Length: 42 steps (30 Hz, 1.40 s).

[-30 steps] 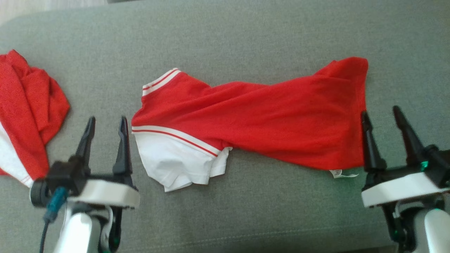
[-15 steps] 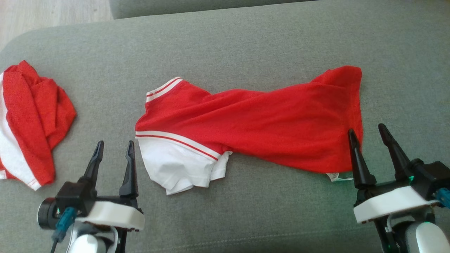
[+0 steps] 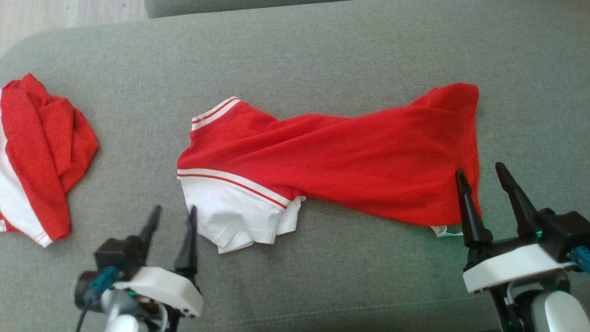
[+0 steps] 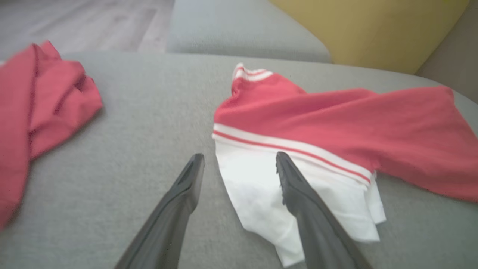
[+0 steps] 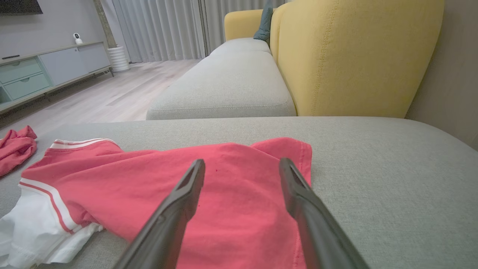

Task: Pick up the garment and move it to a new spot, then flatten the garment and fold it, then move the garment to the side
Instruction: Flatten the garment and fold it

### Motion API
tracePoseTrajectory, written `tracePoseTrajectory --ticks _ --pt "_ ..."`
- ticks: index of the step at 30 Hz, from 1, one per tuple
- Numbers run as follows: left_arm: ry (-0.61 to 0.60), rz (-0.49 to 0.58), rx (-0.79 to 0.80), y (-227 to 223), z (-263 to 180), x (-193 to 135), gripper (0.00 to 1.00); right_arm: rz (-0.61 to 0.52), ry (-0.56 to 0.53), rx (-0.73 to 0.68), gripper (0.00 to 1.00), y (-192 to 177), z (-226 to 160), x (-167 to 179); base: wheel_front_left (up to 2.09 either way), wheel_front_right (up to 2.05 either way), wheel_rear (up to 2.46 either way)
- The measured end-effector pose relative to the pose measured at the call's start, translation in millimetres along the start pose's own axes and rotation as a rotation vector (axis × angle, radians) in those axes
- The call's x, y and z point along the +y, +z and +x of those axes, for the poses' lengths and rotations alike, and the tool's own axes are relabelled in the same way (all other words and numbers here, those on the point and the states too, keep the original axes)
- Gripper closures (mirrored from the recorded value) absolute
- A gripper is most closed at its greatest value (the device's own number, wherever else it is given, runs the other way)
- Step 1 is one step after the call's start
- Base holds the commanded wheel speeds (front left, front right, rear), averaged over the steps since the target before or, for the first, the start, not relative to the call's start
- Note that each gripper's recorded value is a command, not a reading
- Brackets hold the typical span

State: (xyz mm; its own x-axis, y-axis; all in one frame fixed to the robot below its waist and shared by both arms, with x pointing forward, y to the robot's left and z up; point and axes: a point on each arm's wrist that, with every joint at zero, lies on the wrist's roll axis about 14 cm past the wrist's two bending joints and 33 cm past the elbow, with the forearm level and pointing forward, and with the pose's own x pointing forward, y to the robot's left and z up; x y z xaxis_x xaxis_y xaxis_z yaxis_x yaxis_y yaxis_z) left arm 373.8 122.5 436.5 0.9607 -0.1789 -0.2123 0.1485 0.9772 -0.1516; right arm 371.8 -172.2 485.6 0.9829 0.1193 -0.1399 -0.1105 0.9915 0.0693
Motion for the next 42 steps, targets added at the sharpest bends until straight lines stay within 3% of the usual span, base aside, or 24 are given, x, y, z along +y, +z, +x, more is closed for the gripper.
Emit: tracePoseTrajectory --ticks 10,16,17,18,19,20,32,42 --pt "-0.071 -0.093 0.267 -59 -5 -19 0.00 0.008 -0.002 0.028 0.00 -9 5 0 0.00 0.00 0.00" --pt "-0.084 -0.098 0.293 -64 1 -20 0.00 0.015 -0.008 0.043 0.00 -14 5 -1 0.00 0.00 0.00" --pt "-0.085 -0.097 0.292 -63 2 -20 0.11 0.020 -0.009 0.043 0.00 -15 5 -2 0.00 0.00 0.00" --pt "-0.087 -0.097 0.290 -62 3 -21 0.53 0.022 -0.009 0.044 0.00 -15 5 -2 0.00 0.00 0.00" --pt "-0.091 -0.100 0.291 -63 4 -21 0.87 0.024 -0.010 0.045 0.00 -15 6 -2 0.00 0.00 0.00" --pt "-0.091 -0.106 0.300 -64 3 -21 1.00 0.026 -0.010 0.047 0.00 -16 6 -1 0.00 0.00 0.00" --pt "-0.076 -0.079 0.263 -58 7 -15 1.00 0.027 -0.015 0.080 0.00 -25 7 -3 0.00 0.00 0.00" --pt "-0.061 -0.067 0.220 -45 12 -10 1.00 0.054 -0.090 0.365 0.00 -96 -32 -21 0.00 0.00 0.00"
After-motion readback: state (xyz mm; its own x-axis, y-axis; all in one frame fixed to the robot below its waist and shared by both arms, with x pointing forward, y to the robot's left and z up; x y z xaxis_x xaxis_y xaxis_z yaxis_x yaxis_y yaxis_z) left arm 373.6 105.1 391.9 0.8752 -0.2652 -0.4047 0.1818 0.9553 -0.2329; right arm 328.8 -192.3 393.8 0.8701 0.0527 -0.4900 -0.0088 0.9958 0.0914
